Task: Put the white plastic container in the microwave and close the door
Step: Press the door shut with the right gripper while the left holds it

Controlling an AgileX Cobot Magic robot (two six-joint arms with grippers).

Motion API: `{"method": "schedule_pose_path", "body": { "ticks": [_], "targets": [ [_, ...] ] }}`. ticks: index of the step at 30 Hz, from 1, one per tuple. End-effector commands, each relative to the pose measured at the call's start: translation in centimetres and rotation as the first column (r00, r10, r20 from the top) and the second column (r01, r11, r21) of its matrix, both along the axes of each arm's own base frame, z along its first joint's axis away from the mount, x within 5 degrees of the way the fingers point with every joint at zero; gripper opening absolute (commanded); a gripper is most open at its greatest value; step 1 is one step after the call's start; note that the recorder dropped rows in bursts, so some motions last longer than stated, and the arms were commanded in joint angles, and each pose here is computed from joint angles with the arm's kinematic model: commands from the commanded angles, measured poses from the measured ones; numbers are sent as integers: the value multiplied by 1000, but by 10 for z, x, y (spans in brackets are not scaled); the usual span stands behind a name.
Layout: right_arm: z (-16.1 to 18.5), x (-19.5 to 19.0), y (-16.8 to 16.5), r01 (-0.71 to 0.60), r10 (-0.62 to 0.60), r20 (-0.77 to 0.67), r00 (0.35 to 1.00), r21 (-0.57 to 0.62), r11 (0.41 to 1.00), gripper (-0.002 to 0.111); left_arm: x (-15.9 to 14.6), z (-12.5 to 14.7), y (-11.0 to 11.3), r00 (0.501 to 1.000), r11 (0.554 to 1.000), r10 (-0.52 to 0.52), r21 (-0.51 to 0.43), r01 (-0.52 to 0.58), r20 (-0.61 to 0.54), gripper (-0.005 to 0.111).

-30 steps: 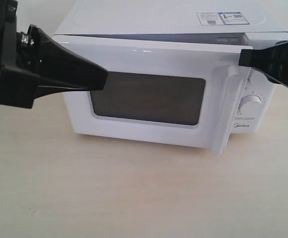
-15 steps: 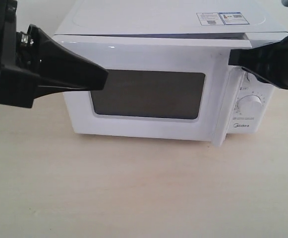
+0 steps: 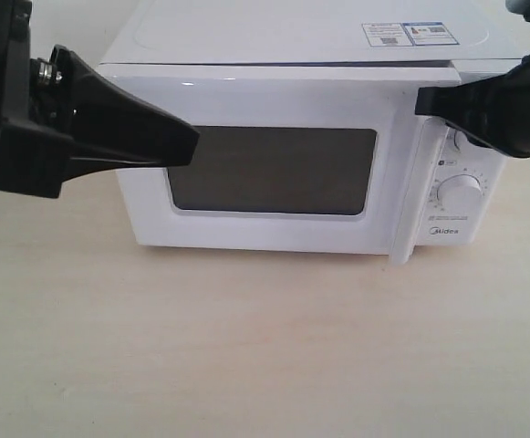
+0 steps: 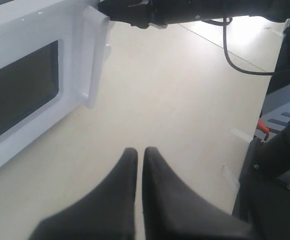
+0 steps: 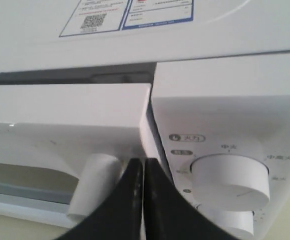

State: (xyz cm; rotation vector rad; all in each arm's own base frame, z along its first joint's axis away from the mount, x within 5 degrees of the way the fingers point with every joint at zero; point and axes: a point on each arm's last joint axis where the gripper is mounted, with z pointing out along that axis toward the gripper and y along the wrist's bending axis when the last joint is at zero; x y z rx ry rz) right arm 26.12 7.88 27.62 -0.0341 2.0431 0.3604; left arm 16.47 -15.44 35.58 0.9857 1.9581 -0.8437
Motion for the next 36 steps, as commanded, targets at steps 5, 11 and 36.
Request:
{"method": "schedule_pose_path", "body": {
  "ticks": [5,11,36],
  "targets": [
    [15,7,0,17,-16,61,998,-4,1000,0,-2,4,-1,1000,1000,-7,-18,7,5,4],
    [2,14,3,6,-6,10,1000,-15,1000,0,-2,4,-1,1000,1000,-8,-17,9,8,4],
    [30,-12,5,-105,105,63,993,9,994,0,-5,7,1,1000,1000,-10,-18,10,25,4]
  ]
}}
